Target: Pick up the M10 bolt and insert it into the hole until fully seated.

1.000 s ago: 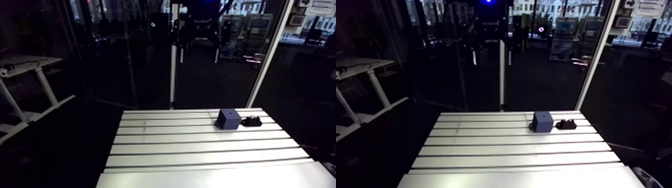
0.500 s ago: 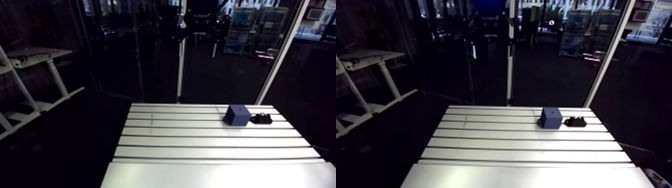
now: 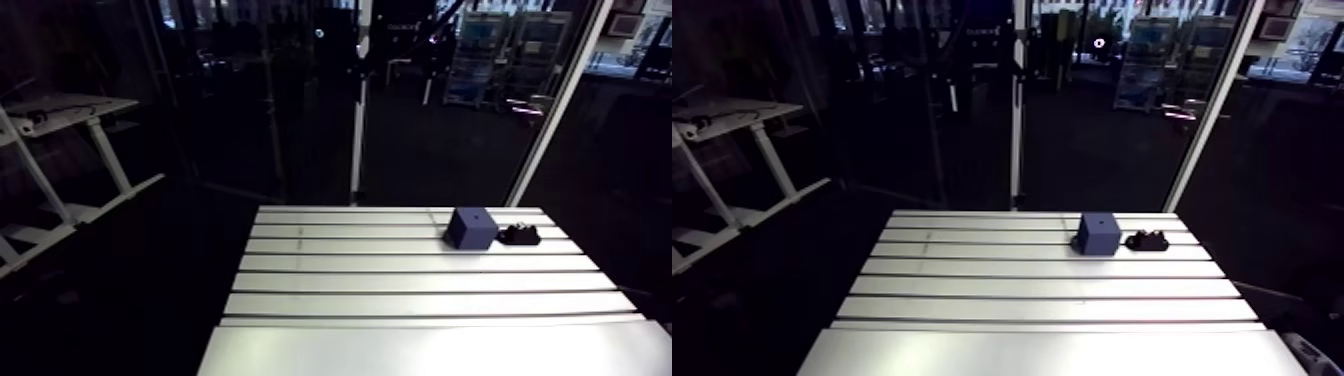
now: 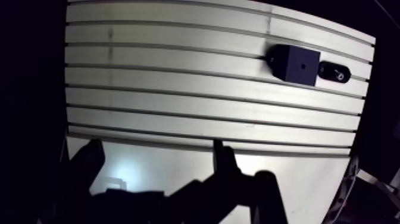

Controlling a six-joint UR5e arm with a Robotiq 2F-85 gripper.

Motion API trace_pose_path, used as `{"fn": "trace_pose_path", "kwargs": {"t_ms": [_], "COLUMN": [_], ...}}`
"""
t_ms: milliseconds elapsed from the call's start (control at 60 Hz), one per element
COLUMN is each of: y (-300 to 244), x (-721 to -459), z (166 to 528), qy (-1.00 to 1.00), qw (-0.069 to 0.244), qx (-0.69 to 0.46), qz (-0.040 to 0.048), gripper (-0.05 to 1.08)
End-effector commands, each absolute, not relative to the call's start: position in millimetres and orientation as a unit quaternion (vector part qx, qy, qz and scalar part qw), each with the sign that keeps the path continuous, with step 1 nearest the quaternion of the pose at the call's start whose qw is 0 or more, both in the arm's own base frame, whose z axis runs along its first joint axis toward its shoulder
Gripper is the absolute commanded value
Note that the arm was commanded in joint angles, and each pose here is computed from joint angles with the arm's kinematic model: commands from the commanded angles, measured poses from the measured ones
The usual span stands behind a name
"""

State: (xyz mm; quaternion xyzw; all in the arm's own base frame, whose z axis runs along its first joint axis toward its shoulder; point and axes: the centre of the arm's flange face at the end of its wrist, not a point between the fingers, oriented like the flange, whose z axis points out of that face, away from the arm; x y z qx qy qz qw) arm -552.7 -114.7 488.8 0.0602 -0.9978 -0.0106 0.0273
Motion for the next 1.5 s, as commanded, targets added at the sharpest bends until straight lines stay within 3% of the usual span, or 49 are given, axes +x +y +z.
{"fn": "trace_pose_path", "kwargs": {"t_ms": [17,500,667,733,817,883,1117,1500], "y": [-69.3,-23.4,-0.6,10.2,25.1,38.8,75.4,120.4], "x": [-567.7,-575.4,-577.9,-577.9,-579.7,-580.9,-581.2,-587.5], "z": [490.9,473.9,458.4,454.8,454.4,454.4,442.8,411.7], "qy": [-0.995,-0.993,-0.995,-0.996,-0.995,-0.994,-0.993,-0.993], "qw": [0.068,0.076,0.067,0.067,0.086,0.1,0.105,0.108], "qx": [0.066,0.086,0.075,0.064,0.051,0.042,0.052,0.045], "qz": [-0.0197,-0.0222,-0.017,-0.0102,-0.0021,-0.0009,-0.008,-0.0119], "gripper": [0.0,0.0,0.01,0.01,0.01,0.01,0.01,0.01]}}
